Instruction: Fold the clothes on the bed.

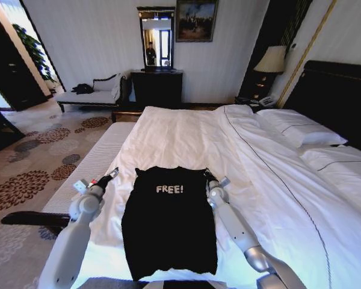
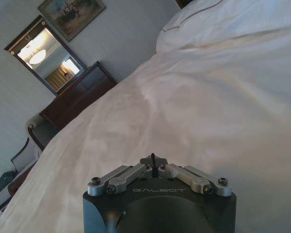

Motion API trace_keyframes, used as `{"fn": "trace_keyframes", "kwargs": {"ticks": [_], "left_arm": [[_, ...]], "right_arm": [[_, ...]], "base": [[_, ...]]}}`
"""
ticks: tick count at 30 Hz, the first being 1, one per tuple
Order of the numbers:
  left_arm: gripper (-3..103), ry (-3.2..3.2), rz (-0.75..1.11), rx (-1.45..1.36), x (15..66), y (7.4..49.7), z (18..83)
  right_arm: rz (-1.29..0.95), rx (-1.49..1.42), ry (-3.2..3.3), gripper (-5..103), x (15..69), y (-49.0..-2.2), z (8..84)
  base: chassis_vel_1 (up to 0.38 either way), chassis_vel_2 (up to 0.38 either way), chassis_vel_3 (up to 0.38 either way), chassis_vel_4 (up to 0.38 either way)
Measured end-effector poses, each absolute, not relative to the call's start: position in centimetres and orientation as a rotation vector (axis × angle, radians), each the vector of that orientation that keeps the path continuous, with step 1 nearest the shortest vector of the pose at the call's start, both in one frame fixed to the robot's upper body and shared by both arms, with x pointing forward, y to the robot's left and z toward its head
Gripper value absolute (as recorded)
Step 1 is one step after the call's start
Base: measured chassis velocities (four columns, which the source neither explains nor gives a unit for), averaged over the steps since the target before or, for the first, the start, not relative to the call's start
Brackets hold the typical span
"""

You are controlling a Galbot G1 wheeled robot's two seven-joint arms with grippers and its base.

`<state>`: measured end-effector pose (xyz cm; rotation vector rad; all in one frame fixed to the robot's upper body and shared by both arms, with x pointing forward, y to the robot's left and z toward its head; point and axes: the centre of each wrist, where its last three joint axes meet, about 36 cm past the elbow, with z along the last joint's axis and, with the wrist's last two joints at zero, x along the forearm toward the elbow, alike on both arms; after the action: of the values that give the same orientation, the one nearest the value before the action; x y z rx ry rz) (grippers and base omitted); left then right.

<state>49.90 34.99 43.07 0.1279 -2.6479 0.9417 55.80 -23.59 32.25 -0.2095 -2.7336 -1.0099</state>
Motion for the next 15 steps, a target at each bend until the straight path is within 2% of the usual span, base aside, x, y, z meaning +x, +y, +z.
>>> {"fn": "trace_keyframes", "kwargs": {"ticks": [8, 15], "left_arm": [[100, -2.576, 0.874, 0.072, 56.8, 30.9, 39.9], [100, -2.537, 0.837, 0.071, 59.0, 29.6, 37.9]], "right_arm": [[-0.998, -0.206, -2.731, 0, 55.1, -23.3, 31.9], [-0.996, -0.209, -2.733, 0, 54.7, -23.4, 31.9]], "base": [[0.0, 0.0, 0.0, 0.0], [0.0, 0.0, 0.0, 0.0]]}}
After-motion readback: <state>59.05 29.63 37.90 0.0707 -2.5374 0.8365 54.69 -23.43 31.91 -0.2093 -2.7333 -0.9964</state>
